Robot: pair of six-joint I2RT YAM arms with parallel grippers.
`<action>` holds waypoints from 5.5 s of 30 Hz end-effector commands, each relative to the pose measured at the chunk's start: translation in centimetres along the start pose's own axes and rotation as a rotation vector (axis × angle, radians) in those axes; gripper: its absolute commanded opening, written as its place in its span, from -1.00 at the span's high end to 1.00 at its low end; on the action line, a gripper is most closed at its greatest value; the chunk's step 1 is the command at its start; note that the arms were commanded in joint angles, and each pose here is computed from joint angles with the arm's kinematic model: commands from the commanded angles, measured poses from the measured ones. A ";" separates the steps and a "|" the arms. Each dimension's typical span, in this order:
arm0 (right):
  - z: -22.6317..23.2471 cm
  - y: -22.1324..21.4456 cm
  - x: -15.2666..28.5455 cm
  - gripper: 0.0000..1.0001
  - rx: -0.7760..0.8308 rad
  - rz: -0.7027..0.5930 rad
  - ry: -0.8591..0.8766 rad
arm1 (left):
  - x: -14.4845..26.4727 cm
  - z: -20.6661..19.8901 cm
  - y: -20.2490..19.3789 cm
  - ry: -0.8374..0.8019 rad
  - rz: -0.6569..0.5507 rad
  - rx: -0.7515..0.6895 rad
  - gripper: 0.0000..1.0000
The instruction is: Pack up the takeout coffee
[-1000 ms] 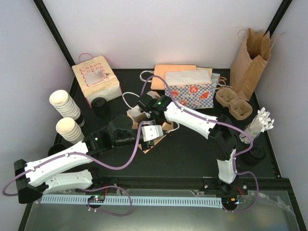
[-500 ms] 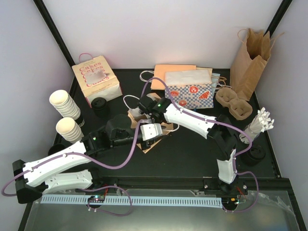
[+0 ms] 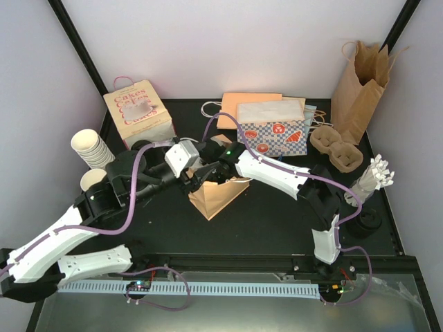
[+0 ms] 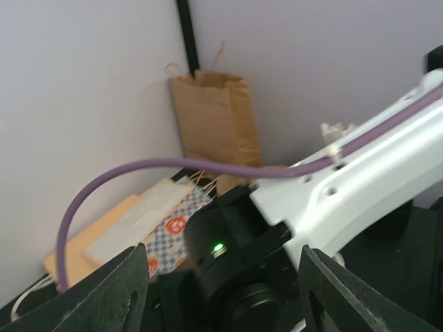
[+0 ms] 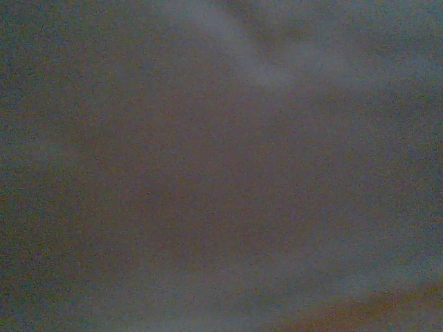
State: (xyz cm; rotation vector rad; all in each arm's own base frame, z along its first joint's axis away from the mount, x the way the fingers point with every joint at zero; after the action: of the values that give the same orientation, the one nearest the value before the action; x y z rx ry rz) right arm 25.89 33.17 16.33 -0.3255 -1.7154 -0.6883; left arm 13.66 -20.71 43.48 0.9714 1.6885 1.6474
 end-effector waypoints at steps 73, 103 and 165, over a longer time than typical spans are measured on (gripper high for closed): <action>-0.2 -1.3 4.1 0.53 0.039 -0.152 -0.018 | -4.3 20.7 -14.8 0.222 0.300 1.085 0.06; -0.4 -1.5 4.4 0.53 0.034 -0.163 -0.031 | -2.0 20.8 -13.1 0.375 0.207 0.970 -0.18; 0.8 -1.6 -1.5 0.53 0.072 0.050 -0.029 | -2.6 17.2 -4.4 0.093 0.110 0.750 0.97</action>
State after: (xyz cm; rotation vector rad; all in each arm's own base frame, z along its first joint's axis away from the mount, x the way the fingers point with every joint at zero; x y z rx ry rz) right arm 25.05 32.69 15.40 -0.2957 -1.7566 -0.6471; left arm 29.44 -12.63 35.06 1.3909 2.5134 1.1072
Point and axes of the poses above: each gripper's point midway between its finger pads, its own x axis back along the fingers, its own z axis along the line the jaws close on, y = z × x, the point moved 6 cm from there along x, back along the fingers, and after that the axes turned 10 degrees about x, right-handed, at the moved point
